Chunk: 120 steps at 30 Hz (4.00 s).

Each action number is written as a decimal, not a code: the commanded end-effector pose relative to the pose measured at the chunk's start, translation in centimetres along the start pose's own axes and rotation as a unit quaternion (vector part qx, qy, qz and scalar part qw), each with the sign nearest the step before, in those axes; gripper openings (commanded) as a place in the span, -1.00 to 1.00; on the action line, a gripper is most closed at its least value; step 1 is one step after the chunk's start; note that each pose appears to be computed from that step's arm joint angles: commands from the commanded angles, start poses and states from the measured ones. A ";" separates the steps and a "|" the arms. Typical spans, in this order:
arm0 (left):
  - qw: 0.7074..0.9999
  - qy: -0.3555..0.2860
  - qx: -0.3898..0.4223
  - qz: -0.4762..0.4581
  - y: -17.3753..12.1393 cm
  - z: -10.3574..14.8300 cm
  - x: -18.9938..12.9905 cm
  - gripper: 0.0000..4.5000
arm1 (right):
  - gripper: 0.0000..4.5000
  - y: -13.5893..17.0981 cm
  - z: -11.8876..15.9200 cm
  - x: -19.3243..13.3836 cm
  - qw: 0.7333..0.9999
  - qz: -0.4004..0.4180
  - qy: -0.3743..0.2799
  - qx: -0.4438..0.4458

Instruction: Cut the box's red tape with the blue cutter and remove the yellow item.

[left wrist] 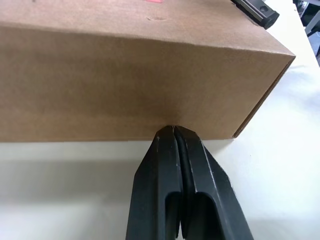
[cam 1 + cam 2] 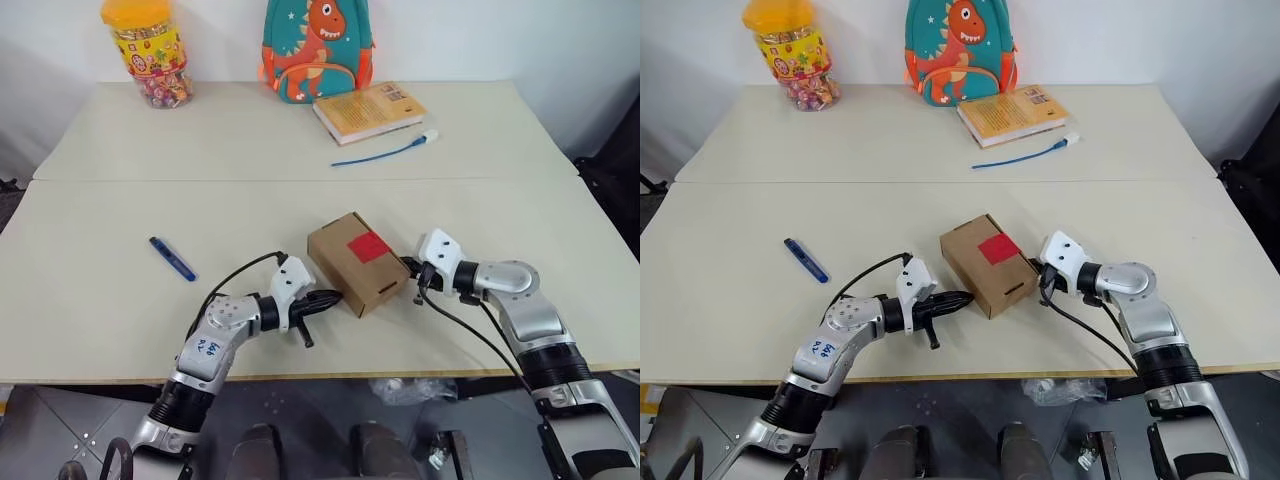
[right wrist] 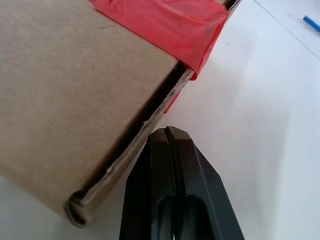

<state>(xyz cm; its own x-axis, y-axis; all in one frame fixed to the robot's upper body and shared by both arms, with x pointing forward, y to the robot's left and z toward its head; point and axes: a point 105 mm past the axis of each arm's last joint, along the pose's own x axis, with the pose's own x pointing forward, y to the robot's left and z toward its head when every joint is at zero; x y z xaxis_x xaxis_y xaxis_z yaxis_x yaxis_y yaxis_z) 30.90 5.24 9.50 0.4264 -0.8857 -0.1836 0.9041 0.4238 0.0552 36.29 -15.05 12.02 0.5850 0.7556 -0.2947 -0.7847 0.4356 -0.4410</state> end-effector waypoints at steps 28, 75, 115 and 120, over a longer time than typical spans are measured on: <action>0.799 -0.001 -0.004 0.602 -1.9 -3.7 -33.5 0.97 | 0.98 5.5 9.7 -8.8 0.952 0.098 -0.290 0.012; 0.625 0.134 -0.296 0.710 8.0 -5.7 -14.0 -0.35 | 1.00 5.2 9.1 -8.9 0.969 0.069 -0.234 0.018; 0.664 0.081 -0.292 0.684 8.5 -6.8 -15.9 0.69 | 1.00 5.2 8.3 -8.5 0.972 0.043 -0.231 0.030; 0.674 0.080 -0.296 0.673 8.4 -7.1 -15.2 0.12 | 1.00 5.2 8.4 -8.4 0.971 0.041 -0.233 0.028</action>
<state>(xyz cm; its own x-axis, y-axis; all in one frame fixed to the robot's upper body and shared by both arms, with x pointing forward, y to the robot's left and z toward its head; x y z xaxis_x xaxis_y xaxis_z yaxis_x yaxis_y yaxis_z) 32.50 23.93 9.29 0.8396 0.4223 -0.3415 -0.4862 0.8647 -0.1259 25.93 -15.14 18.57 0.3804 0.9228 0.0604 -0.8583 0.3766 -0.3486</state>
